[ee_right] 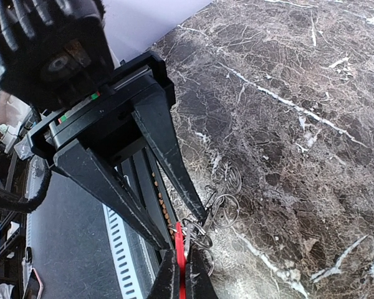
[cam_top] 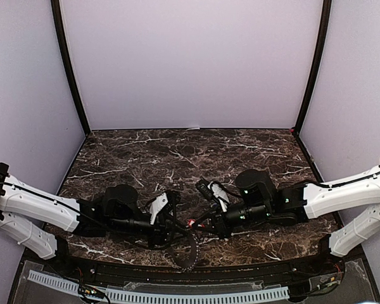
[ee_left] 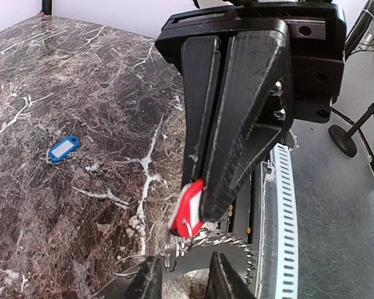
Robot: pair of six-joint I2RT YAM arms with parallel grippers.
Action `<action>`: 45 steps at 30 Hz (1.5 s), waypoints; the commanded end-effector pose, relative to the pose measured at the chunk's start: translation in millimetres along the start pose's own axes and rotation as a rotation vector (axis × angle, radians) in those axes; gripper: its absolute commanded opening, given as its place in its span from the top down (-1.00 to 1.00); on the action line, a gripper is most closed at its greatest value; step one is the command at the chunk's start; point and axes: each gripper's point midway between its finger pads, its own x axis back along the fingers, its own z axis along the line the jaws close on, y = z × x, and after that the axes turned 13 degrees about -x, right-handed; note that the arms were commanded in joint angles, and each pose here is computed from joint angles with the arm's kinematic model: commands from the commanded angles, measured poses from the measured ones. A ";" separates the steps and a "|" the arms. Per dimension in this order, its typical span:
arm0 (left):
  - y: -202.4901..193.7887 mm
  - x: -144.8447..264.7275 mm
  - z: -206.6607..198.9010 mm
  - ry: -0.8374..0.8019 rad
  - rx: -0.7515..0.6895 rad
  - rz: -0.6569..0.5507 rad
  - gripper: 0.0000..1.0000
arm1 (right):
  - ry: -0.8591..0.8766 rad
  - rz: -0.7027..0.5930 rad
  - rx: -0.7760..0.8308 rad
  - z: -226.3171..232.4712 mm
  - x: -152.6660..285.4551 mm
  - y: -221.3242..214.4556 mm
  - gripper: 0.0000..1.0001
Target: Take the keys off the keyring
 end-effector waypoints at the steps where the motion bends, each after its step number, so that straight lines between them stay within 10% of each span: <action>1: 14.1 0.6 3.5 0.011 -0.034 -0.036 0.44 | 0.053 -0.059 0.037 15.3 6.9 16.4 1.00; 16: 19.1 0.3 9.1 0.045 -0.079 -0.058 0.36 | 0.060 -0.049 0.041 17.2 4.8 16.3 1.00; 29: 15.5 -2.9 6.3 0.024 -0.081 -0.054 1.00 | 0.037 -0.066 0.032 13.2 6.5 18.8 1.00; 45: 23.5 15.2 7.5 0.062 -0.083 -0.132 1.00 | -0.082 -0.095 -0.041 -19.6 16.5 12.2 1.00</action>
